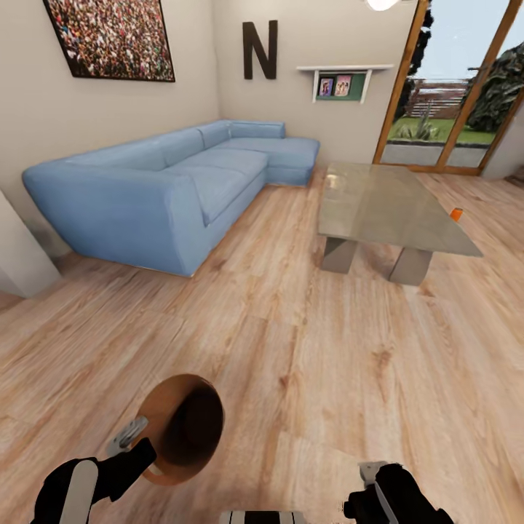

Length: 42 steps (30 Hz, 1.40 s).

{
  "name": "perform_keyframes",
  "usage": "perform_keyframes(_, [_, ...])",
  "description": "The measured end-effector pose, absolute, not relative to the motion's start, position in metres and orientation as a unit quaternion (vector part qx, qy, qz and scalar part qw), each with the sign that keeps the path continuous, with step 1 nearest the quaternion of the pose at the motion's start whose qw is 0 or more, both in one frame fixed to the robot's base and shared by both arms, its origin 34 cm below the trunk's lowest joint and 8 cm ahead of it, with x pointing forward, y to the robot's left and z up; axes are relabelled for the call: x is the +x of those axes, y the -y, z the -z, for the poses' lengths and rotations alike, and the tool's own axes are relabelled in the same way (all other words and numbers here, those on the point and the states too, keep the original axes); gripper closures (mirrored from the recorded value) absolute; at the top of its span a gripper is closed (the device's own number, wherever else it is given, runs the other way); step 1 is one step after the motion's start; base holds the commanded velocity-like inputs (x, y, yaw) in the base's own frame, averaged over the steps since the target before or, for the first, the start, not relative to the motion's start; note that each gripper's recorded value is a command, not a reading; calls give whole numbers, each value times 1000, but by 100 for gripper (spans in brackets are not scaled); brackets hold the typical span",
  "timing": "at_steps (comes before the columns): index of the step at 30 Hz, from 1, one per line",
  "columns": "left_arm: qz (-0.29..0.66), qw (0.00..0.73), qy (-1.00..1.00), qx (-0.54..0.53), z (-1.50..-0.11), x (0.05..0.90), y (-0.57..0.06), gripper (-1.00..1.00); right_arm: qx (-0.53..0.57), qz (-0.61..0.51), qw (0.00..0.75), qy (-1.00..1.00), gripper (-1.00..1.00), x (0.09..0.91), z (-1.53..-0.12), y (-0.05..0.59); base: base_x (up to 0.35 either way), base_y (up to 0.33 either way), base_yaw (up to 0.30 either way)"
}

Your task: Put the three can of soda from the living room inside the tash can in the kitchen.

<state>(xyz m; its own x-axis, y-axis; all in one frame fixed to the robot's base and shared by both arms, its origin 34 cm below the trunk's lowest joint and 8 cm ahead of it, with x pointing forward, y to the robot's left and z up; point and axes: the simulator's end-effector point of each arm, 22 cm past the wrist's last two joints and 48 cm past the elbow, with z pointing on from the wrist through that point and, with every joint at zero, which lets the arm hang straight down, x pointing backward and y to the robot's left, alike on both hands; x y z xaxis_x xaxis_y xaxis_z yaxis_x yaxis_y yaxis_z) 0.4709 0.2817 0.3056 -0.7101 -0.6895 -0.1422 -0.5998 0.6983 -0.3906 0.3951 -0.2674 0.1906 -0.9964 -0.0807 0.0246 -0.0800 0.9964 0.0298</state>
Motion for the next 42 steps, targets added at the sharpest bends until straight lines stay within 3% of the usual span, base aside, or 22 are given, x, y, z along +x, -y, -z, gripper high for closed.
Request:
perform_keyframes(34, [168,140,-917,-335,-309,474,-266,100,-38,30,-80,996,-100,456,-231,328,0,0,-291])
perform_keyframes(42, [167,140,-917,-335,-309,474,-266,100,-57,27,-83,995,-100,456,-232,339,112,-192,-291])
